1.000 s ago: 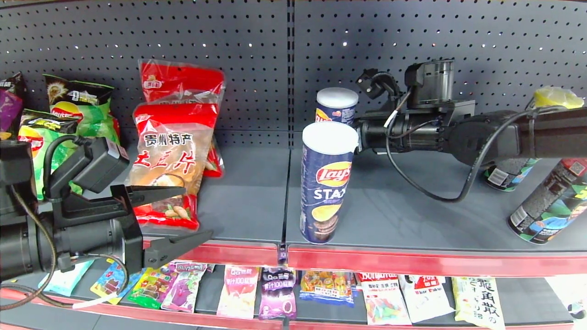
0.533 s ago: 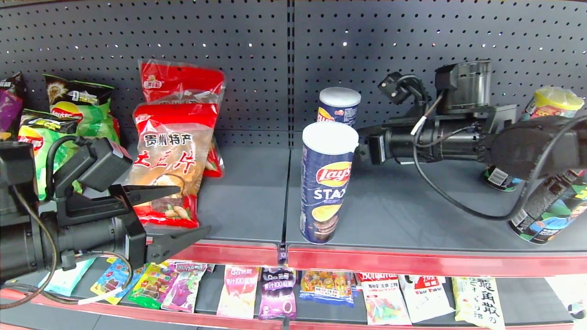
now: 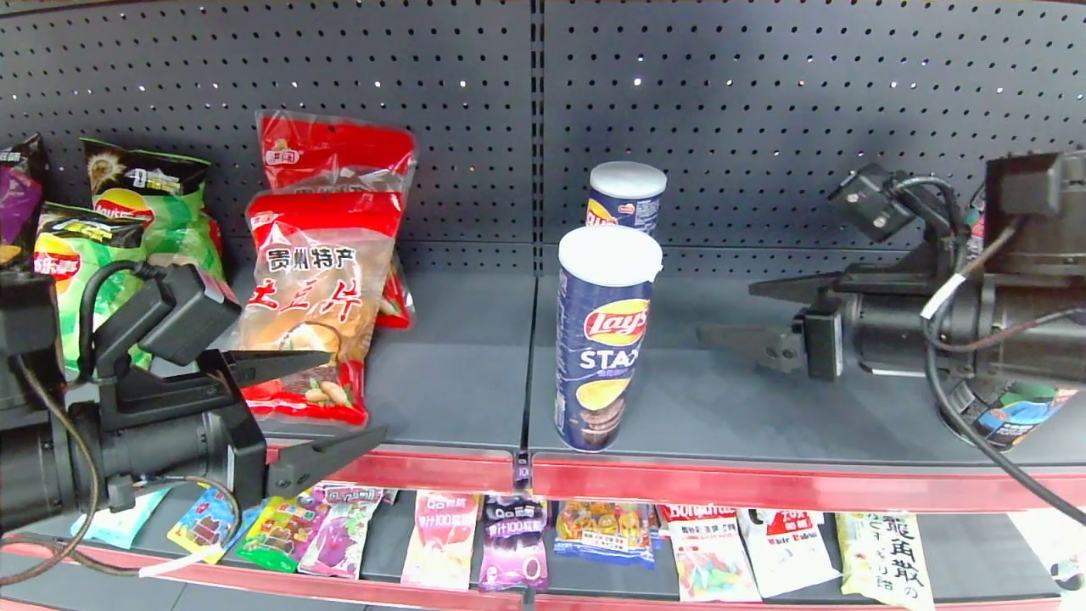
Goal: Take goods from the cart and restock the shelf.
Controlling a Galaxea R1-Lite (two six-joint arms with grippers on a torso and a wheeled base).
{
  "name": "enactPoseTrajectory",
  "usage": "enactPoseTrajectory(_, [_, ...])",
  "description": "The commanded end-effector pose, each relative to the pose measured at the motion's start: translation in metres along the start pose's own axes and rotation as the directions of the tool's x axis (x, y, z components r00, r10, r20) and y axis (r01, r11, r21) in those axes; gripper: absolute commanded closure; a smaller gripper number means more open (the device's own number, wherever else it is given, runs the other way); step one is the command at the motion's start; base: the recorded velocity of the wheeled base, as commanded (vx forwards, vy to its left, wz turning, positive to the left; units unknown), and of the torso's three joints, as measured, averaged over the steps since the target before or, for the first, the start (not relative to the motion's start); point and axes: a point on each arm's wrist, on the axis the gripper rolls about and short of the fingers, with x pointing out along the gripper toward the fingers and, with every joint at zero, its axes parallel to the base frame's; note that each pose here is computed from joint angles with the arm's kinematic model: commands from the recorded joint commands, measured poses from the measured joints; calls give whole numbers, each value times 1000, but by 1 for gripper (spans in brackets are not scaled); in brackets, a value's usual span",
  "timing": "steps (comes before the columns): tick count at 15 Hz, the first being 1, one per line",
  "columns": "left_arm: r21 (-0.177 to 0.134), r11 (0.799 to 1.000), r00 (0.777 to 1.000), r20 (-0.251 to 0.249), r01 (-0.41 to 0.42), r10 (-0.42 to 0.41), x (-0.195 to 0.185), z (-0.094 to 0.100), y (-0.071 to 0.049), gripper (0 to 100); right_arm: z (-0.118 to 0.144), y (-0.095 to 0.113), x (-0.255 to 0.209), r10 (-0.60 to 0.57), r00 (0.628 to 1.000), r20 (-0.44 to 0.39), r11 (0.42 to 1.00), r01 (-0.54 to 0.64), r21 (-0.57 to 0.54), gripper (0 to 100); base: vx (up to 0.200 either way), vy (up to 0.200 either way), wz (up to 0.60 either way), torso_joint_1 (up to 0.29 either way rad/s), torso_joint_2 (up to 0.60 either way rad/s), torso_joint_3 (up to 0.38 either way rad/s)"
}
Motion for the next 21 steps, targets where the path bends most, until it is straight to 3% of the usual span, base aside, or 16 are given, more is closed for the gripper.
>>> enactPoseTrajectory(1, [3,1000,1000,1,-30,30,-20,-13,-14,0,-24,23,-64,-156,987,30,987,156,-22,0,0,0,0,0,0,0])
enactPoseTrajectory(3, [9,994,994,1,-106,106,-45,-31,-32,0,-58,36,-94,-219,976,8,975,220,-37,0,0,0,0,0,0,0])
enactPoseTrajectory(4, [14,980,980,-12,-200,200,-58,-45,-40,0,-73,43,-111,-235,972,25,971,236,-44,0,0,0,0,0,0,0])
enactPoseTrajectory(6, [29,947,947,0,-320,320,-84,-72,-59,0,-90,48,-134,-291,955,57,955,293,-32,0,0,0,0,0,0,0])
enactPoseTrajectory(8, [24,929,929,14,-369,369,-97,-78,-67,0,-92,50,-146,-327,940,100,943,331,-26,0,0,0,0,0,0,0])
enactPoseTrajectory(10, [27,916,916,17,-401,400,-104,-79,-70,0,-92,51,-152,-347,930,123,934,354,-40,0,0,0,0,0,0,0])
enactPoseTrajectory(12, [28,907,907,15,-420,420,-107,-81,-72,0,-101,51,-155,-426,901,86,901,430,-46,0,0,0,0,0,0,0])
enactPoseTrajectory(16, [28,904,904,15,-427,427,-107,-79,-71,0,-115,56,-161,-424,901,94,901,430,-60,0,0,0,-150,1,-1,1])
enactPoseTrajectory(21, [28,904,904,18,-427,426,-105,-67,-67,0,-114,55,-160,-423,902,88,900,430,-74,0,0,0,-240,-1,3,0])
